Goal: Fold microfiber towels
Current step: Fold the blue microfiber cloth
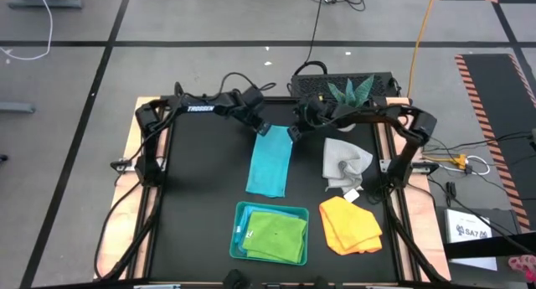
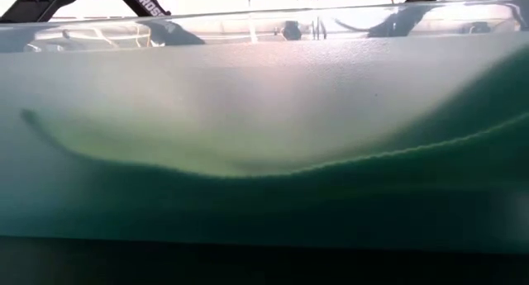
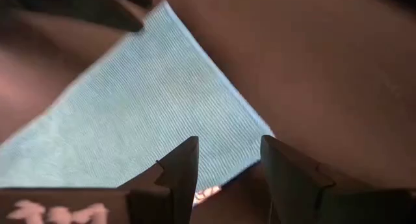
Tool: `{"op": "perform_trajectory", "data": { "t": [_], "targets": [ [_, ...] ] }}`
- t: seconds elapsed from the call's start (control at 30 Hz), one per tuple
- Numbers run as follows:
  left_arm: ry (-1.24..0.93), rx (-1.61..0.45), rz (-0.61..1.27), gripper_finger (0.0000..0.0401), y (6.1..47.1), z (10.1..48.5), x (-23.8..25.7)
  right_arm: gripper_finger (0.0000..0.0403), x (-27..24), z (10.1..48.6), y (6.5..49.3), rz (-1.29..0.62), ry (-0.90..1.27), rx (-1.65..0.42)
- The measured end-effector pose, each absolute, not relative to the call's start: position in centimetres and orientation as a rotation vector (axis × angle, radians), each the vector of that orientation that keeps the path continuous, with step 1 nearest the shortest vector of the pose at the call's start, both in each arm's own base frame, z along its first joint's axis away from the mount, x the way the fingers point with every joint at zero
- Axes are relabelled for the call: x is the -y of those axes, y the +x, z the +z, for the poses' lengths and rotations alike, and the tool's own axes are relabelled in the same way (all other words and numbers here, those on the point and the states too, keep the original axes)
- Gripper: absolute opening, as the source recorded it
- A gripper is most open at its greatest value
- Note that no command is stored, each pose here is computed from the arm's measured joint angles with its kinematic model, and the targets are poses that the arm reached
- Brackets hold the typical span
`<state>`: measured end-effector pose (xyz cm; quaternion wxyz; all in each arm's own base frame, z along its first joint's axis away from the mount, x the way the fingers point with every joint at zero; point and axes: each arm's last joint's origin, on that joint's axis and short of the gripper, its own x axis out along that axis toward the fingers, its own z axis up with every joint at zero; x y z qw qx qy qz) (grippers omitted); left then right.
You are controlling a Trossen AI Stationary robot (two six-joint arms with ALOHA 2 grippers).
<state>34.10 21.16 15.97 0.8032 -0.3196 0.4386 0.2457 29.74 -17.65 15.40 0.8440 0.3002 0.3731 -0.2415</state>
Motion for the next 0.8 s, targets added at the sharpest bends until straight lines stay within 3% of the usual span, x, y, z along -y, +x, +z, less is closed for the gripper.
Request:
{"op": "perform_trajectory", "data": {
  "t": [0.43,0.8],
  "targets": [
    [-0.693,-0.945,0.518,0.0134,33.9,15.9,-21.3,0.0157,18.7,13.4,31.5,-0.457,0.614,-0.980],
    [-0.688,-0.938,0.522,0.0134,33.7,16.0,-21.7,0.0157,18.7,16.3,30.9,-0.471,0.615,-0.903]
  ]
}}
